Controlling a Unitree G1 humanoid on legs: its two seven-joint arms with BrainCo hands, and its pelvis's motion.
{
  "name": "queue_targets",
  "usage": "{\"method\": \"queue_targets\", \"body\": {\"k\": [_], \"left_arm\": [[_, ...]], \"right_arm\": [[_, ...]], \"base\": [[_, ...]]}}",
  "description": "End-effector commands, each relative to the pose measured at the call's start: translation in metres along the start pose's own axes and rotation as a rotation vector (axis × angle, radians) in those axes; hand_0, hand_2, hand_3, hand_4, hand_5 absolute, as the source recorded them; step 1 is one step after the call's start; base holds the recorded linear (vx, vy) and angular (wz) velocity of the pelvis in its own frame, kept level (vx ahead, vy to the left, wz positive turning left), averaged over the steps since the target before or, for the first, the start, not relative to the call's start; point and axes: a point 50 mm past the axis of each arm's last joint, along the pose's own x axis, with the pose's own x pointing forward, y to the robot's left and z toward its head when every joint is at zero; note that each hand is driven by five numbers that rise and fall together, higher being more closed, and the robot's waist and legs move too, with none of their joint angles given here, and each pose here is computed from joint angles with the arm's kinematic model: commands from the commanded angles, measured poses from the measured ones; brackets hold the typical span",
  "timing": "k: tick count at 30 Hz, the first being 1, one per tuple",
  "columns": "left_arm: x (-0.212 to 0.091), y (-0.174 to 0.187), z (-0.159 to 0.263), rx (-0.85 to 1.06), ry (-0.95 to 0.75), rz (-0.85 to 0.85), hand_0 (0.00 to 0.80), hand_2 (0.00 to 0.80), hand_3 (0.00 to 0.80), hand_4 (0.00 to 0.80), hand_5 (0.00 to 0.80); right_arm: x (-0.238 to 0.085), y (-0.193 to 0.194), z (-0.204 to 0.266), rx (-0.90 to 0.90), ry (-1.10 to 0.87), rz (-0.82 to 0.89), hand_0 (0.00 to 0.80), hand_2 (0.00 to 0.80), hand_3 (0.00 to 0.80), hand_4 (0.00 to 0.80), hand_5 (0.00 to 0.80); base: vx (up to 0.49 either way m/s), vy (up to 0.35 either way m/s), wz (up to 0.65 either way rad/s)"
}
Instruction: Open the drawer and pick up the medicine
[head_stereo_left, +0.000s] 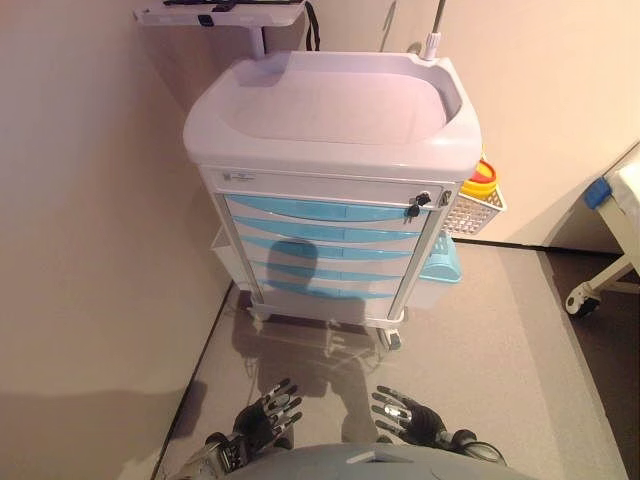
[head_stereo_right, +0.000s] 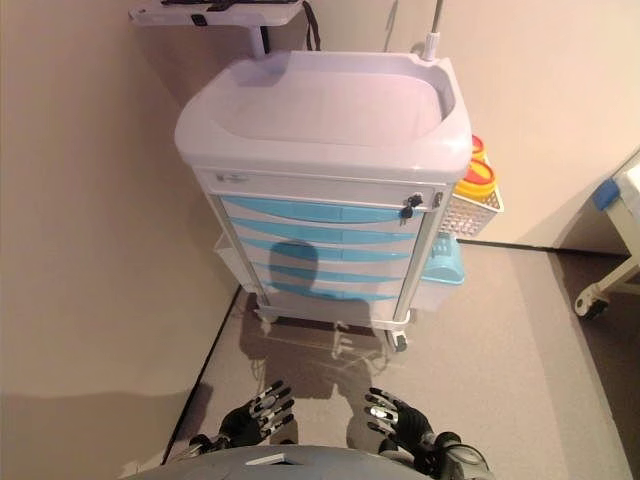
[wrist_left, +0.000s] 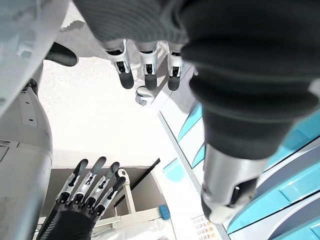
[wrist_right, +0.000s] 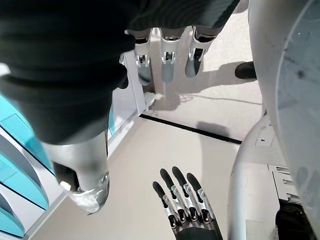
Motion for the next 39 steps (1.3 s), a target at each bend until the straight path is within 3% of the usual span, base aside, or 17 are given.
{"method": "queue_targets", "body": {"k": [1, 14, 23, 29, 39], "left_arm": [[0.017, -0.014, 0.013, 0.029, -0.032, -0.074, 0.000, 0.000, 0.000, 0.000, 0.000], [0.016, -0.016, 0.018, -0.049, -0.140, -0.084, 0.000, 0.000, 0.000, 0.000, 0.000], [0.015, -0.015, 0.030, -0.001, -0.238, -0.052, 0.000, 0.000, 0.000, 0.000, 0.000], [0.016, -0.019, 0.015, -0.128, -0.141, -0.147, 0.000, 0.000, 0.000, 0.000, 0.000], [0.016, -0.020, 0.010, -0.336, -0.164, -0.170, 0.000, 0.000, 0.000, 0.000, 0.000]], "right_arm": [[0.014, 0.012, 0.018, -0.030, -0.033, 0.083, 0.000, 0.000, 0.000, 0.000, 0.000], [0.015, 0.012, 0.018, -0.018, -0.044, 0.082, 0.000, 0.000, 0.000, 0.000, 0.000], [0.015, 0.013, 0.019, 0.002, -0.068, 0.065, 0.000, 0.000, 0.000, 0.000, 0.000], [0.014, 0.011, 0.018, 0.001, -0.063, 0.064, 0.000, 0.000, 0.000, 0.000, 0.000], [0.012, 0.010, 0.021, 0.018, -0.092, 0.058, 0.000, 0.000, 0.000, 0.000, 0.000]], "base": [[0.000, 0.000, 0.00], [0.000, 0.000, 0.00], [0.000, 0.000, 0.00], [0.013, 0.004, 0.00], [0.020, 0.008, 0.00]]}}
